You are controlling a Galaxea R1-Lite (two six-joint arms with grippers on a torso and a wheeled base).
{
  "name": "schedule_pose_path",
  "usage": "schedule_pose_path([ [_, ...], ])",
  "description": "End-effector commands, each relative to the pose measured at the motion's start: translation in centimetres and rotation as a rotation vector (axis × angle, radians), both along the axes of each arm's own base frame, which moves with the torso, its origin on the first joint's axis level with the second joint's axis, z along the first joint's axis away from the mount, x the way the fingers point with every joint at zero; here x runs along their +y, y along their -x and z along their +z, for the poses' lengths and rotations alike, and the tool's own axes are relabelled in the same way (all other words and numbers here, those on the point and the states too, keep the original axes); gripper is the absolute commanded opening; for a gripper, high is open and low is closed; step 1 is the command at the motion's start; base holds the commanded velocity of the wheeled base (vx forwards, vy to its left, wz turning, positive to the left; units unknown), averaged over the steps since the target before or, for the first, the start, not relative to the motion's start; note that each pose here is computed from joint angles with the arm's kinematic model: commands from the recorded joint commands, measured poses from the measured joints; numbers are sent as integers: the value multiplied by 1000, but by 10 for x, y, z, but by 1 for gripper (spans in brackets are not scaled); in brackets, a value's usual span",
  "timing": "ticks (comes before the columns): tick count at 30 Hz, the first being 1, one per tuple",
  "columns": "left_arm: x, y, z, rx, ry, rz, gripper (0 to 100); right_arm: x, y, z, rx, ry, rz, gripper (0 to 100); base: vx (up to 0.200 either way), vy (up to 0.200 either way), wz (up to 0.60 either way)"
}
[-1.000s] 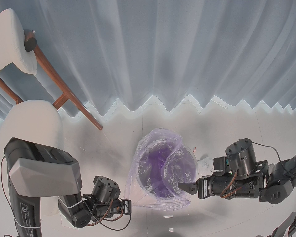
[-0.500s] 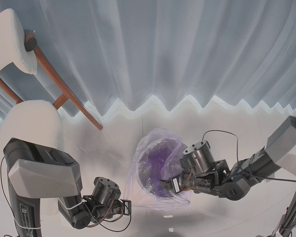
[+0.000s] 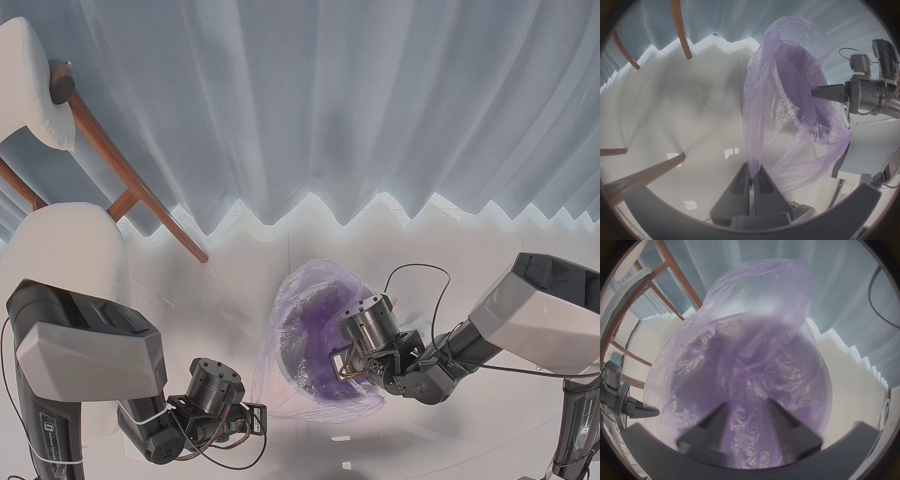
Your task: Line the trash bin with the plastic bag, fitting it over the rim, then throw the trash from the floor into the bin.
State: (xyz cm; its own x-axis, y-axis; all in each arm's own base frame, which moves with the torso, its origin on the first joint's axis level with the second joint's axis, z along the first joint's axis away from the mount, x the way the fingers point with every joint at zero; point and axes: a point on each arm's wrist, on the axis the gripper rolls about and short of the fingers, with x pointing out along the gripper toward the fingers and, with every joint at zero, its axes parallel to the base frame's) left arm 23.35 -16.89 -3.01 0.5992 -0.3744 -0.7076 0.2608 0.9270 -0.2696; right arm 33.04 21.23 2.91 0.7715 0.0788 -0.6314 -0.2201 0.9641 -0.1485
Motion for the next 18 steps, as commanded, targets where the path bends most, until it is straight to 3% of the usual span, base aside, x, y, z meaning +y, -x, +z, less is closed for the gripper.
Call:
schedule_pose_path([
  [1,0,-1,1,-9,7,2,0,-6,-8,5,-35,-7,-13,0,0,0,0],
  [8,0,0,0,-10,5,0,0,-29,-13,46,-116,-56,-63,0,0,0,0],
  [13,-1,-1,0,-11,6,-1,0,-76,-13,68,-124,-103,-116,0,0,0,0],
  [18,-6,0,0,-18,9,-19,0,-114,-2,64,-76,-121,-156,0,0,0,0],
])
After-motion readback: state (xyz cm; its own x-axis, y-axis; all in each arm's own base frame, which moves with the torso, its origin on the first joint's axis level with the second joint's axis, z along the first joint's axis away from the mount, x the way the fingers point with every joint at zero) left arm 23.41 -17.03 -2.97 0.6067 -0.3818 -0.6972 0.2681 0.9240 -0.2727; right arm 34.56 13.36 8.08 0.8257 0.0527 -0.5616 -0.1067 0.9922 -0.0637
